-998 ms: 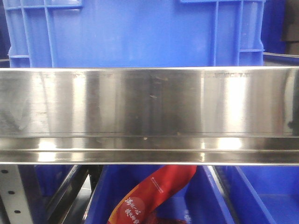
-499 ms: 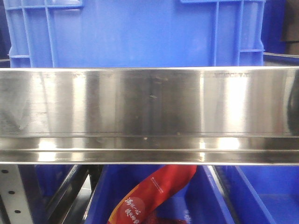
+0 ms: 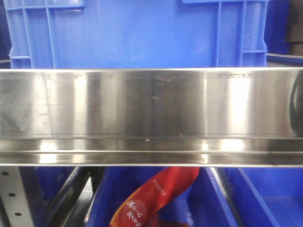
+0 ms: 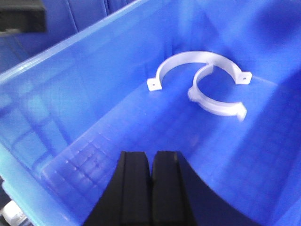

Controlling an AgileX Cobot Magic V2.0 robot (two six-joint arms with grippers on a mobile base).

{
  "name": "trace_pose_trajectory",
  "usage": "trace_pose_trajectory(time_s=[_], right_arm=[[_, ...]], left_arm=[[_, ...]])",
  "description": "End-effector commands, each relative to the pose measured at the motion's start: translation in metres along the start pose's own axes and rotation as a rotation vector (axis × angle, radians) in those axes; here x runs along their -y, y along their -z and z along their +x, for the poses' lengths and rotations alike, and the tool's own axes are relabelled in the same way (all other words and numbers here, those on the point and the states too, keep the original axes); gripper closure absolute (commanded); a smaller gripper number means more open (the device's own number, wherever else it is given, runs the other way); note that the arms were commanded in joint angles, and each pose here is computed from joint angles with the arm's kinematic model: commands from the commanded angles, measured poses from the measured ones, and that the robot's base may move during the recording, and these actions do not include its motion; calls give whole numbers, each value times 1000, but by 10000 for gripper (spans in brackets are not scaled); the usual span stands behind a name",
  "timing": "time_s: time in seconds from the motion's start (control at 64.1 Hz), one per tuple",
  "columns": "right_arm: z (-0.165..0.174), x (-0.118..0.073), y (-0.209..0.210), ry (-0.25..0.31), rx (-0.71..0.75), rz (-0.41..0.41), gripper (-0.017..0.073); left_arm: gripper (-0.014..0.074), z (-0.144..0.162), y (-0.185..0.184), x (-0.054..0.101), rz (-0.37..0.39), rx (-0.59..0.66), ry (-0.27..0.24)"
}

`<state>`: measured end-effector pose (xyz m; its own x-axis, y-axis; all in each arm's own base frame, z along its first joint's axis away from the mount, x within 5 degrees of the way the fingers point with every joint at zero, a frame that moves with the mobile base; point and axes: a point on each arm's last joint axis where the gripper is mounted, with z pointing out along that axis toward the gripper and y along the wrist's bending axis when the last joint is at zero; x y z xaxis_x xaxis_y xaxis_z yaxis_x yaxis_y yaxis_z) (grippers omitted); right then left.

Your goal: Grab PVC pipe and place in blue bin

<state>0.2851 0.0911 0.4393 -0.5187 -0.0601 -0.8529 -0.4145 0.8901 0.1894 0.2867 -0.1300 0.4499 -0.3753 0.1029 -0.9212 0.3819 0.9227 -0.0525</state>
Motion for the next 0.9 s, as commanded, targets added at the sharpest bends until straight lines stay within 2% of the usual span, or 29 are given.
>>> trace_pose_trajectory(time_s=[0.0, 0.125, 0.187, 0.343, 0.515, 0.593, 0.889], right_arm=[[-6, -6, 19, 12, 72, -3, 727], [-4, -8, 48, 32, 263, 45, 727], [4, -7, 59, 26, 363, 74, 727], [41, -4, 83, 12, 524, 135, 727], [94, 0, 95, 1, 554, 166, 727], [112, 0, 98, -1, 540, 168, 727], [121, -7, 124, 12, 609, 155, 727]], left_arm=[[704, -8, 26, 1, 5, 71, 0], [704, -3, 62, 1, 22, 251, 1], [704, 11, 79, 0, 32, 315, 7], [704, 56, 104, -3, 38, 368, 7], [704, 102, 122, -6, 41, 390, 6], [704, 114, 129, -7, 42, 401, 6], [704, 117, 143, -8, 45, 443, 7]])
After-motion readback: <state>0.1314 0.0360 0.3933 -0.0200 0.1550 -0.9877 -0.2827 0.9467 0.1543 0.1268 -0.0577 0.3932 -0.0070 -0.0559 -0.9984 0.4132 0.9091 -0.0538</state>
